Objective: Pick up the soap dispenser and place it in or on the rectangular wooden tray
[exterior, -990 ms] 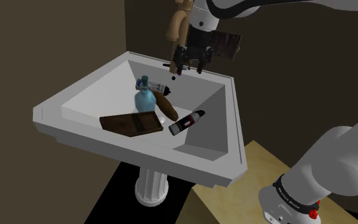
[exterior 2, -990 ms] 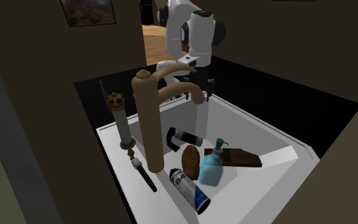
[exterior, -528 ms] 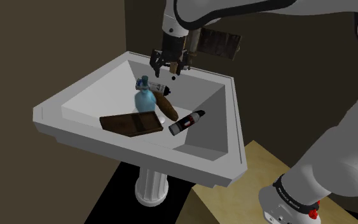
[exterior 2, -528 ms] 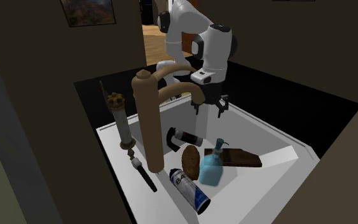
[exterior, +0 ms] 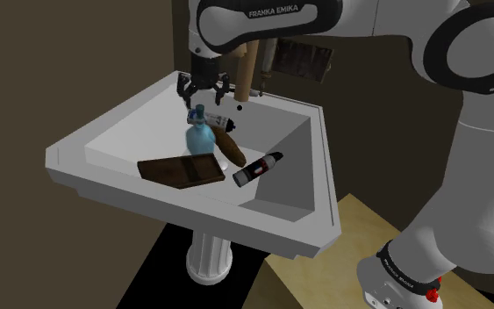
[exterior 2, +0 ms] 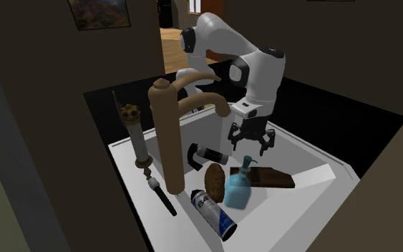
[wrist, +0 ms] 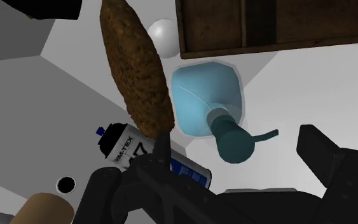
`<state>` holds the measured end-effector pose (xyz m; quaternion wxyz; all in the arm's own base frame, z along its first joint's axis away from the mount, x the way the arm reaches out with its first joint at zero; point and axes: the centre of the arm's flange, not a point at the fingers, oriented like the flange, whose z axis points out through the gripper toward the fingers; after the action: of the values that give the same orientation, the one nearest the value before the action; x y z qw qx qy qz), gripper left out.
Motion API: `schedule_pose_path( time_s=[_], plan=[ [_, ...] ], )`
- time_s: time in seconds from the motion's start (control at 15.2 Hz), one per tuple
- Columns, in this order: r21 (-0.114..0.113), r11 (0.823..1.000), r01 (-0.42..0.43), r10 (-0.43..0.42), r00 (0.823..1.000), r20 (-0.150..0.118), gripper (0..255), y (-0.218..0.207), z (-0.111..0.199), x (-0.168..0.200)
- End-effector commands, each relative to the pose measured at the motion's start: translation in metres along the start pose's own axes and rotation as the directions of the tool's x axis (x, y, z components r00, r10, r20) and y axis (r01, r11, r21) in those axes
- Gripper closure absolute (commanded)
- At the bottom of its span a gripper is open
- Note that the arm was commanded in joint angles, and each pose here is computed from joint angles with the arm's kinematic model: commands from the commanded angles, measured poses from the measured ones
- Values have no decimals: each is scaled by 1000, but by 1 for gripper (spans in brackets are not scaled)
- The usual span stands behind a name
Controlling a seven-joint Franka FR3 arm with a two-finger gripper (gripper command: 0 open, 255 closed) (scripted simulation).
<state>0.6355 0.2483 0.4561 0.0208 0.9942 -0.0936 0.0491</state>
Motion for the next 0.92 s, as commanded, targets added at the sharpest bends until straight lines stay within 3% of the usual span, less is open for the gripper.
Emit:
schedule_pose_path(
  time_s=[0.0,0.4,0.86],
  plan=[
    [-3,1000,-2,2,1000,0,0,-3,11,5],
    [-3,1000,-2,2,1000,0,0,-3,41,5],
    [-3,1000,-2,2,1000,0,0,-3,40,5]
  ],
)
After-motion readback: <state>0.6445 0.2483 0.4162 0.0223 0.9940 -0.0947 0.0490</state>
